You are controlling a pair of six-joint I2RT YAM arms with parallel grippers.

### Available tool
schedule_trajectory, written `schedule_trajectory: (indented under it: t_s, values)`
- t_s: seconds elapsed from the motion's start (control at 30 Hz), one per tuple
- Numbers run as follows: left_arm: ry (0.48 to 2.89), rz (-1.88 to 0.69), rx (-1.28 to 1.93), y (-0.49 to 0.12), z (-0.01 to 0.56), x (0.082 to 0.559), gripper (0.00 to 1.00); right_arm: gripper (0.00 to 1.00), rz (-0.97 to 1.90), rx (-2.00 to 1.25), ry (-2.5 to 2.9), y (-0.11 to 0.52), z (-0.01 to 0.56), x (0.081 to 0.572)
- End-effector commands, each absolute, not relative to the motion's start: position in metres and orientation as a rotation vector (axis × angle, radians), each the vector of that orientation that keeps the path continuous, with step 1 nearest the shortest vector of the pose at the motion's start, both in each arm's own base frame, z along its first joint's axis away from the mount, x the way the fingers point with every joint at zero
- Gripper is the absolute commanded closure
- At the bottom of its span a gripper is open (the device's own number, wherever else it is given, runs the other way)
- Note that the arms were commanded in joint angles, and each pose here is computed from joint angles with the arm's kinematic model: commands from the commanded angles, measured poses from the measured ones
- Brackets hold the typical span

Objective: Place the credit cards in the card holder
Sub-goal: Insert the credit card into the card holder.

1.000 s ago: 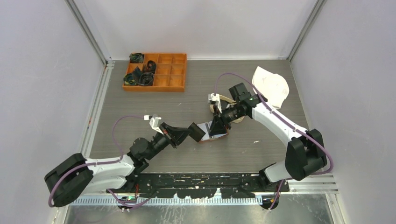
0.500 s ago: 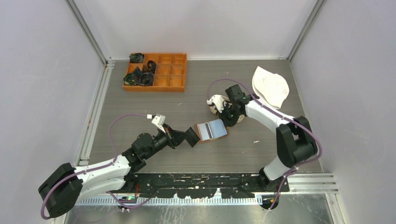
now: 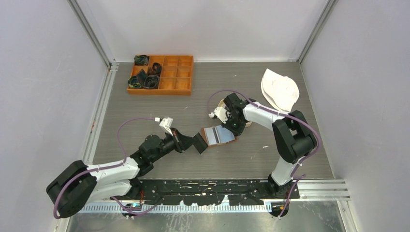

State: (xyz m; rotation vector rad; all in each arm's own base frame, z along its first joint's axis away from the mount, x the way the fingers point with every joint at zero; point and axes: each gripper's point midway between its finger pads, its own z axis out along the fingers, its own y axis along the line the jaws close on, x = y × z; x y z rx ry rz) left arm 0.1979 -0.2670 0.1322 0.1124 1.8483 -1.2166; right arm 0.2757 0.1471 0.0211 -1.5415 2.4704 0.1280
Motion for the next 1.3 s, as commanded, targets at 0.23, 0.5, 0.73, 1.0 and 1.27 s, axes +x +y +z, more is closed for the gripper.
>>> schedule_trajectory:
  t_s: [0.23,0.5,0.73,1.0,1.27]
  values:
    - [1.785,-1.423,0.046,-0.282,0.168,0.231,1.0,0.84,0.242,-1.55,2.404,0.189,0.031,0.271]
    - [1.922,-1.495,0.088,-0.291,0.151,0.258,1.0,0.82,0.226,-1.454,2.381,0.184,0.05,0.284]
    - [2.004,-1.586,0.14,-0.303,0.128,0.283,1.0,0.82,0.287,-1.347,2.415,0.176,0.056,0.291]
    - [2.115,-1.57,0.068,-0.308,0.096,0.295,1.0,0.82,0.29,-1.319,2.442,0.175,0.05,0.293]
    - [2.165,-1.563,-0.002,-0.311,0.078,0.305,1.0,0.82,0.3,-1.321,2.449,0.175,0.049,0.292]
